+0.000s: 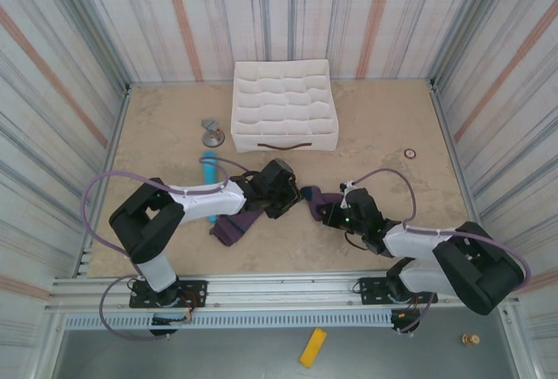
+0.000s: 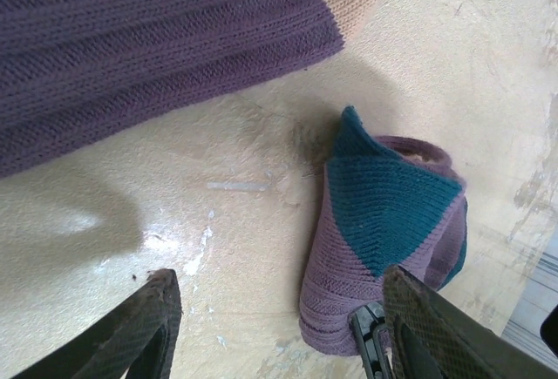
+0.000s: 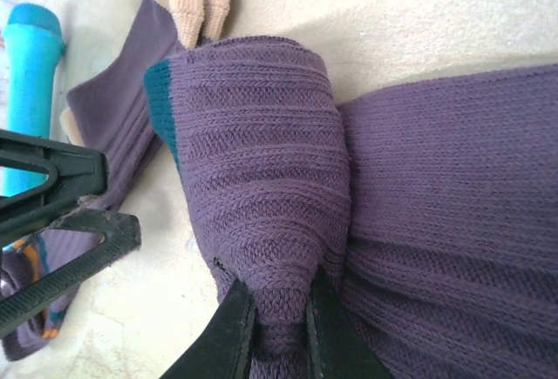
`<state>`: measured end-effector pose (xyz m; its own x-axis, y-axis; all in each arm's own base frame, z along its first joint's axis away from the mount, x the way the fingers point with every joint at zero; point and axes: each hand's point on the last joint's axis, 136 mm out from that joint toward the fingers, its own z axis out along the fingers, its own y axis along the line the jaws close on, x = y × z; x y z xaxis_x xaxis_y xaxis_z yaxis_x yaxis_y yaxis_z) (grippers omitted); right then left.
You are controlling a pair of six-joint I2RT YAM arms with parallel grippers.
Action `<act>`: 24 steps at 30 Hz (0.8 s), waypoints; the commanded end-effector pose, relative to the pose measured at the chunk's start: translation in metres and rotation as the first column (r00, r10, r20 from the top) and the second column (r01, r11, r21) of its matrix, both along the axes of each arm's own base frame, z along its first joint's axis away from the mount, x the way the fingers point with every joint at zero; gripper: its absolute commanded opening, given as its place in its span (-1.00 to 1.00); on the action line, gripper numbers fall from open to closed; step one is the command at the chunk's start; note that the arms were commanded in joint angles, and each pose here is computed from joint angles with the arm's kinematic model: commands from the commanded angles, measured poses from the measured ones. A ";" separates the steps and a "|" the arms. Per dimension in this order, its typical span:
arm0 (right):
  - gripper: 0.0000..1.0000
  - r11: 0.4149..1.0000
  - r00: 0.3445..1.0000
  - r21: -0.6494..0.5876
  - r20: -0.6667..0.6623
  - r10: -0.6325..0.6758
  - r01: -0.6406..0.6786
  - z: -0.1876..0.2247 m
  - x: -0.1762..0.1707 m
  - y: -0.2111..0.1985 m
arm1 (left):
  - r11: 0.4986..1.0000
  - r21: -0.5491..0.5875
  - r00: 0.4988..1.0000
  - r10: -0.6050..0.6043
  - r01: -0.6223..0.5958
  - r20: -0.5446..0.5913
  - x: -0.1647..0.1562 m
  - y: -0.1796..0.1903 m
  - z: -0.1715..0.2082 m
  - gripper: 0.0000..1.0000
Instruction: Roll the socks
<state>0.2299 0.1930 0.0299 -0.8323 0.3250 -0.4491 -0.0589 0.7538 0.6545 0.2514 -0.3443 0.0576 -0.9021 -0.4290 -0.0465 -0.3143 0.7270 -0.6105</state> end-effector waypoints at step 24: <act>-1.00 0.926 0.757 -0.374 -0.589 -0.282 0.054 -0.080 -0.093 -0.078 | 0.991 0.028 0.990 -0.130 0.128 0.060 0.006 -0.031 0.000 0.16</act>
